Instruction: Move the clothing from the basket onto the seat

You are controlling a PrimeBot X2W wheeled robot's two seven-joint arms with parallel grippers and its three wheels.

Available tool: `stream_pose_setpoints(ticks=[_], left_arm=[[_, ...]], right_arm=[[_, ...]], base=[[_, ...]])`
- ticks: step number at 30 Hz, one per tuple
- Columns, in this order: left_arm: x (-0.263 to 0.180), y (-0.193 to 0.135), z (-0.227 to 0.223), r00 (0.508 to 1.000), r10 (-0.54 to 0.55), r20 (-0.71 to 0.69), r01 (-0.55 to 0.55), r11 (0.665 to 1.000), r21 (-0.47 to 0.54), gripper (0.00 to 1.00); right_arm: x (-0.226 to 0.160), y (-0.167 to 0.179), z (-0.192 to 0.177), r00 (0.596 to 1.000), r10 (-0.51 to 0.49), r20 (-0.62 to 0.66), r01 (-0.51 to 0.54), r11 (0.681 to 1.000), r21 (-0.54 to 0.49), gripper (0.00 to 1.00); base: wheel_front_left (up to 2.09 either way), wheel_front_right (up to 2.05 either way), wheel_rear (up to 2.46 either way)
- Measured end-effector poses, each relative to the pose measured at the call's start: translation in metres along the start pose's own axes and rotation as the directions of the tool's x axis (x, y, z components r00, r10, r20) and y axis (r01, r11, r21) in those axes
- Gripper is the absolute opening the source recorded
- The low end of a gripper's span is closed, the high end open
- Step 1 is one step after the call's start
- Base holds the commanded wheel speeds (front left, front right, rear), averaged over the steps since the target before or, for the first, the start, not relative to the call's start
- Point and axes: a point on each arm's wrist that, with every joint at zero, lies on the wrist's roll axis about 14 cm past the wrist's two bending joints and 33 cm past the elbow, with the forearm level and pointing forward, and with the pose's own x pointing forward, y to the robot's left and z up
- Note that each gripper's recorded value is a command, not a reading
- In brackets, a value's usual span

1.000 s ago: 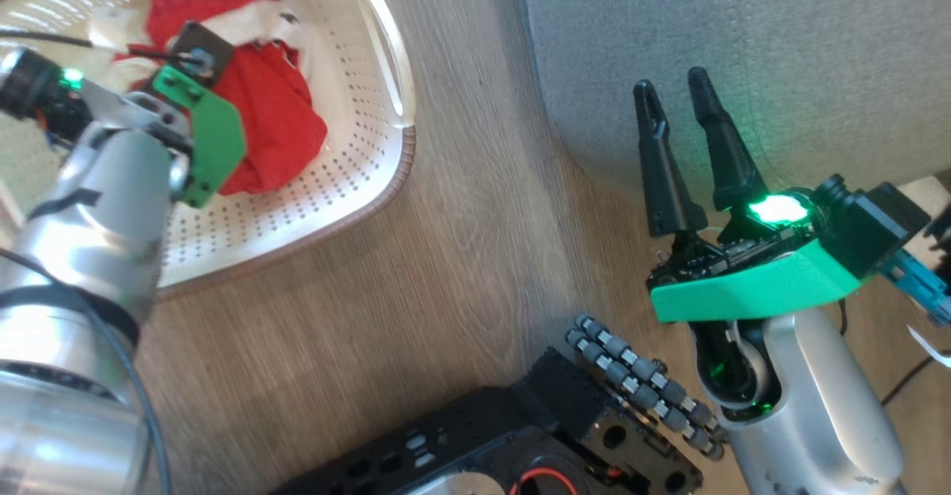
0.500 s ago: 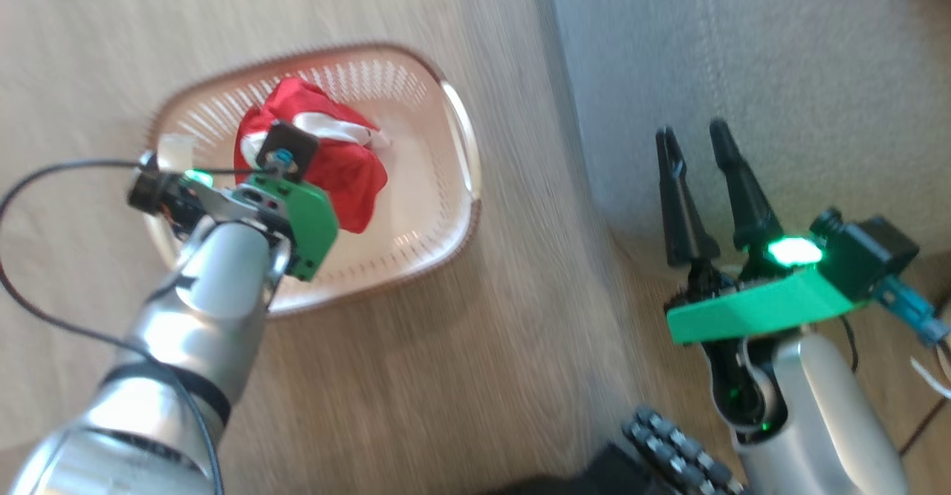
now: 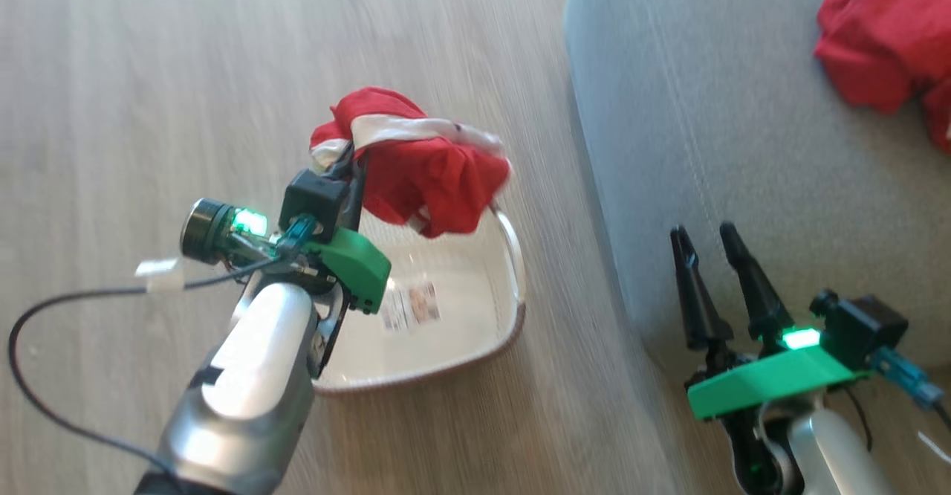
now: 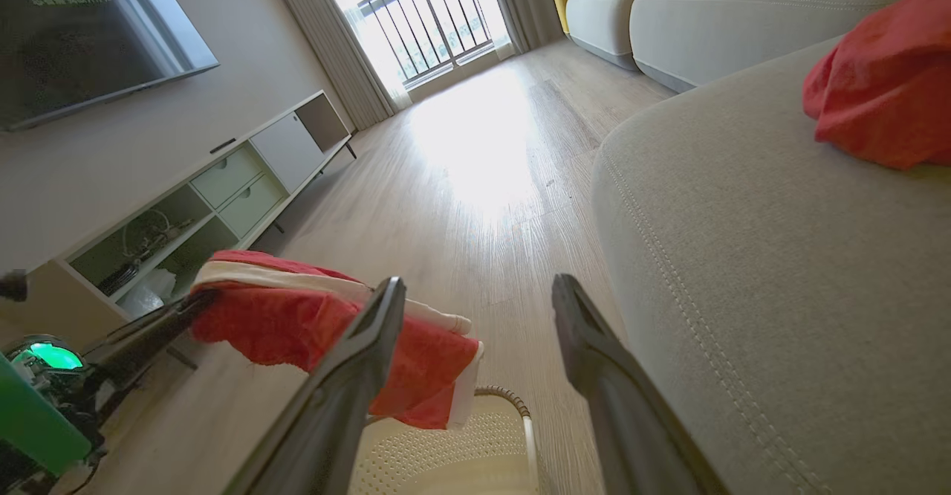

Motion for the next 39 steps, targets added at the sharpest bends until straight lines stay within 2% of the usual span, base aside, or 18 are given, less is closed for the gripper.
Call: stream_pose_setpoints(ticks=[4, 8, 17, 25, 28, 39], left_arm=[[-0.014, 0.007, 0.045, 0.992, 0.038, 0.121, -0.037, 0.999, -0.01, 0.0], [-0.039, 0.017, 0.1, 0.959, 0.096, 0.268, -0.092, 0.995, -0.027, 0.0], [-0.089, 0.024, 0.204, 0.825, 0.134, 0.549, -0.15, 0.989, -0.015, 0.0], [-0.115, 0.02, 0.233, 0.764, 0.128, 0.633, -0.152, 0.988, -0.016, 0.0], [-0.119, 0.011, 0.24, 0.755, 0.087, 0.65, -0.117, 0.993, 0.002, 0.0], [-0.127, -0.05, 0.209, 0.804, -0.075, 0.589, 0.069, 0.997, 0.033, 0.0]], right_arm=[[-0.01, 0.006, 0.009, 0.999, 0.022, 0.023, -0.022, 1.0, 0.004, 1.0], [-0.024, 0.014, 0.02, 0.997, 0.049, 0.055, -0.049, 0.999, 0.003, 1.0], [-0.042, 0.028, 0.033, 0.991, 0.092, 0.102, -0.094, 0.995, 0.017, 1.0], [-0.046, 0.029, 0.037, 0.989, 0.084, 0.122, -0.091, 0.994, 0.054, 1.0], [-0.049, 0.03, 0.032, 0.991, 0.084, 0.109, -0.091, 0.994, 0.059, 1.0], [-0.048, 0.028, 0.04, 0.988, 0.083, 0.131, -0.09, 0.995, 0.045, 1.0]], base=[[0.0, 0.0, 0.0], [0.0, 0.0, 0.0], [0.0, 0.0, 0.0], [0.0, 0.0, 0.0], [0.0, 0.0, 0.0], [0.0, 0.0, 0.0]])
